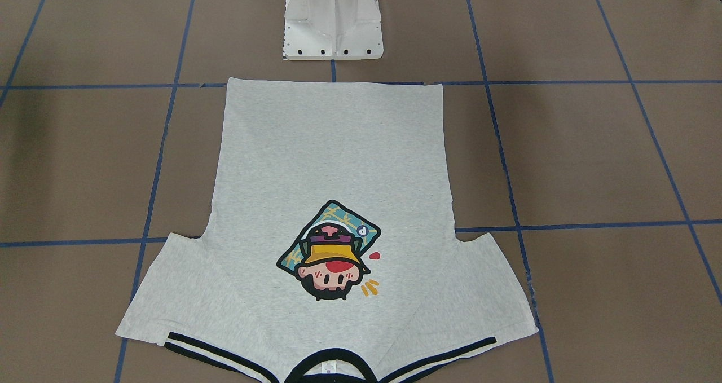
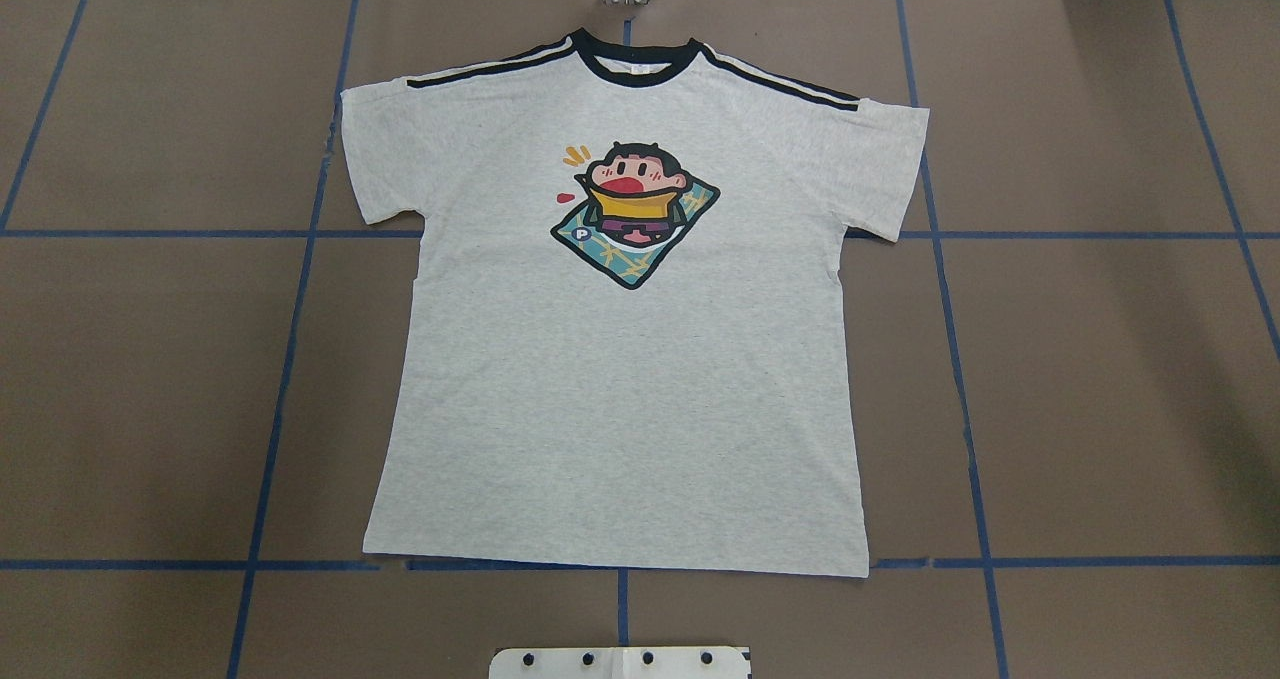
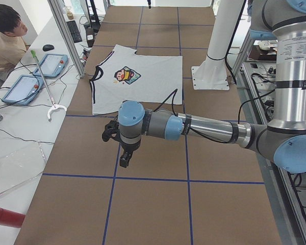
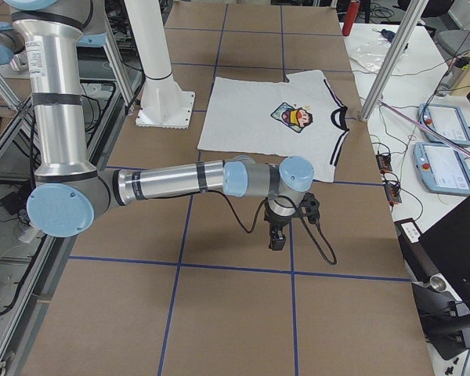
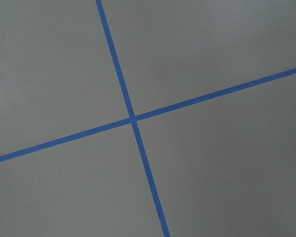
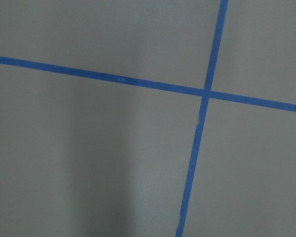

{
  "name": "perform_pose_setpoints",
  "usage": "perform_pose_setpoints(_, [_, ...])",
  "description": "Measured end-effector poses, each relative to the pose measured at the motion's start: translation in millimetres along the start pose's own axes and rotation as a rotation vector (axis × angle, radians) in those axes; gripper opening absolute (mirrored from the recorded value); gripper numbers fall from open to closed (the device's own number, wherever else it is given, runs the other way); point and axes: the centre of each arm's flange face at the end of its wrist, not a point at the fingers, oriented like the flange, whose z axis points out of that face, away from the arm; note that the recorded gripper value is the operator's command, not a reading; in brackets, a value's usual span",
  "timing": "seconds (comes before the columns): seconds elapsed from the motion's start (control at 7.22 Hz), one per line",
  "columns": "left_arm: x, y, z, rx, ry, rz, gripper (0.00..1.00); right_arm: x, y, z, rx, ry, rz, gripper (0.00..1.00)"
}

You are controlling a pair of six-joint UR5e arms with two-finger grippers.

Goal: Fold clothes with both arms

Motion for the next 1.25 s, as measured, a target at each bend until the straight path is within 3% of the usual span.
perform_pose_setpoints(0.55, [6.1, -5.5, -5.9, 0.010, -0.003, 0.004, 1.00, -4.5, -3.2, -0.9, 0.030, 0.006, -0.028, 1.00])
perform_pose_setpoints(0.83, [9.5, -4.4, -8.6, 0.018, -0.002, 0.014, 1.00, -25.9, -20.8, -1.6, 0.046, 0.003, -0.036, 1.00])
perform_pose_setpoints(1.25, [14.5, -4.7, -13.3, 0.028, -0.003, 0.027, 1.00, -106.7, -92.7, 29.8, 0.180, -0.048, 0.036, 1.00])
